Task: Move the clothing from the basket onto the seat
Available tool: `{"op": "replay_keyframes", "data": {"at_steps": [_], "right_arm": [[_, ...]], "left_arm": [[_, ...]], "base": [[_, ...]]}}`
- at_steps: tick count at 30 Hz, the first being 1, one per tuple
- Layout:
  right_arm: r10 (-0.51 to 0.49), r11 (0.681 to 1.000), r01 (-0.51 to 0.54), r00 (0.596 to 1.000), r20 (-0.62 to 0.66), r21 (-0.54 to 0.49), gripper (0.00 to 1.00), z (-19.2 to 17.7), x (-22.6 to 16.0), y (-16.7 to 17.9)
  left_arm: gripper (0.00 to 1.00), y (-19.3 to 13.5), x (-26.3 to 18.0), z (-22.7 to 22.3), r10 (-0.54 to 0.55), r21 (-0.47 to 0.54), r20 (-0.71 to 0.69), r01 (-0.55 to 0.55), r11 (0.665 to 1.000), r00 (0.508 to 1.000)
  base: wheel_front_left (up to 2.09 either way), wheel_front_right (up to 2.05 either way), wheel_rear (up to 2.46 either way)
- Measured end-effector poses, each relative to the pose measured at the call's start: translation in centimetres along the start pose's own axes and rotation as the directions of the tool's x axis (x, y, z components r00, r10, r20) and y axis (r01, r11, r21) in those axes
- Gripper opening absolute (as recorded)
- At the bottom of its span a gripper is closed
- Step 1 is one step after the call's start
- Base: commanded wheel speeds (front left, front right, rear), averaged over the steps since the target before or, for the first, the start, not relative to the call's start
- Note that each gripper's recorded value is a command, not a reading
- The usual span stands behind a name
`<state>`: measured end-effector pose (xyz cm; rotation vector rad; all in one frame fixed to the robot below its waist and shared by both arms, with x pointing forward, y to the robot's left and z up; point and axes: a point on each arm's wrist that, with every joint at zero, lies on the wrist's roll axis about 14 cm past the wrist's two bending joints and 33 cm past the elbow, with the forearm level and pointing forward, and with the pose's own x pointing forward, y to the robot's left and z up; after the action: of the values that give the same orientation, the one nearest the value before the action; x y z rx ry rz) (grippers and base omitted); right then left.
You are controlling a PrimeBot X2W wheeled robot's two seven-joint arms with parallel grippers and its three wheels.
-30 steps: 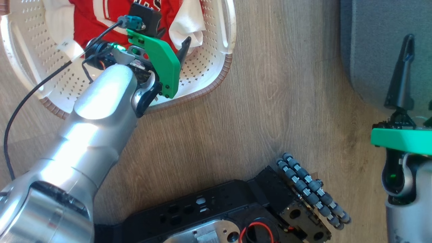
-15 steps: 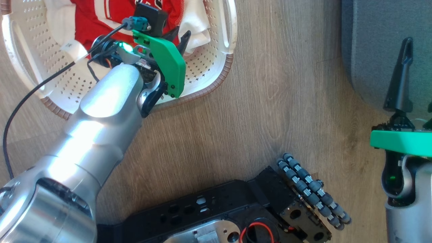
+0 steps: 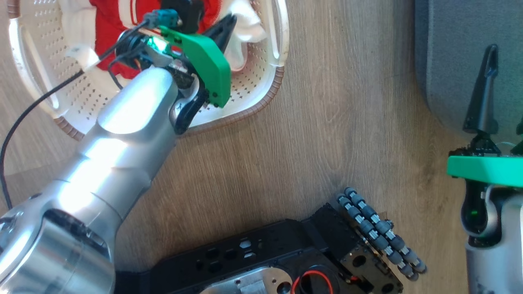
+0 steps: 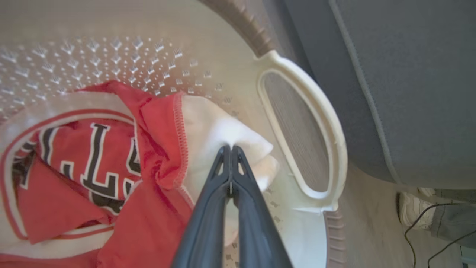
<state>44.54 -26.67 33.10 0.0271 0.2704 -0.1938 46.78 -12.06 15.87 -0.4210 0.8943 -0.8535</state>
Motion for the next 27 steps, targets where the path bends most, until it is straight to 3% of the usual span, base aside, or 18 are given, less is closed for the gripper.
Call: {"op": "replay_keyframes", "data": {"at_steps": [7, 16, 22, 27], "right_arm": [[0.026, 1.000, -0.027, 0.998, 0.057, 0.014, 1.00, 1.7, 1.0, 1.0], [0.037, 0.999, -0.039, 0.989, 0.140, 0.009, 1.00, 5.3, 0.6, 1.5], [0.043, 0.999, -0.045, 0.976, 0.214, 0.007, 1.00, 8.7, -0.1, 1.8], [0.062, 0.998, -0.062, 0.971, 0.229, -0.008, 1.00, 10.0, -2.0, 2.3]], "left_arm": [[0.00, 0.1, -2.3, 5.2, 0.020, 0.009, 0.162, -0.022, 1.000, 0.987], [0.00, 0.9, -10.3, 8.3, 0.123, 0.001, 0.285, -0.128, 0.992, 0.951], [0.00, 0.5, -17.5, 12.3, 0.195, 0.008, 0.430, -0.220, 0.976, 0.881], [0.00, 0.1, -23.9, 12.6, 0.283, -0.001, 0.498, -0.326, 0.945, 0.819]], "base": [[0.00, 0.00, 0.00], [0.00, 0.00, 0.00], [0.00, 0.00, 0.00], [0.00, 0.00, 0.00]]}}
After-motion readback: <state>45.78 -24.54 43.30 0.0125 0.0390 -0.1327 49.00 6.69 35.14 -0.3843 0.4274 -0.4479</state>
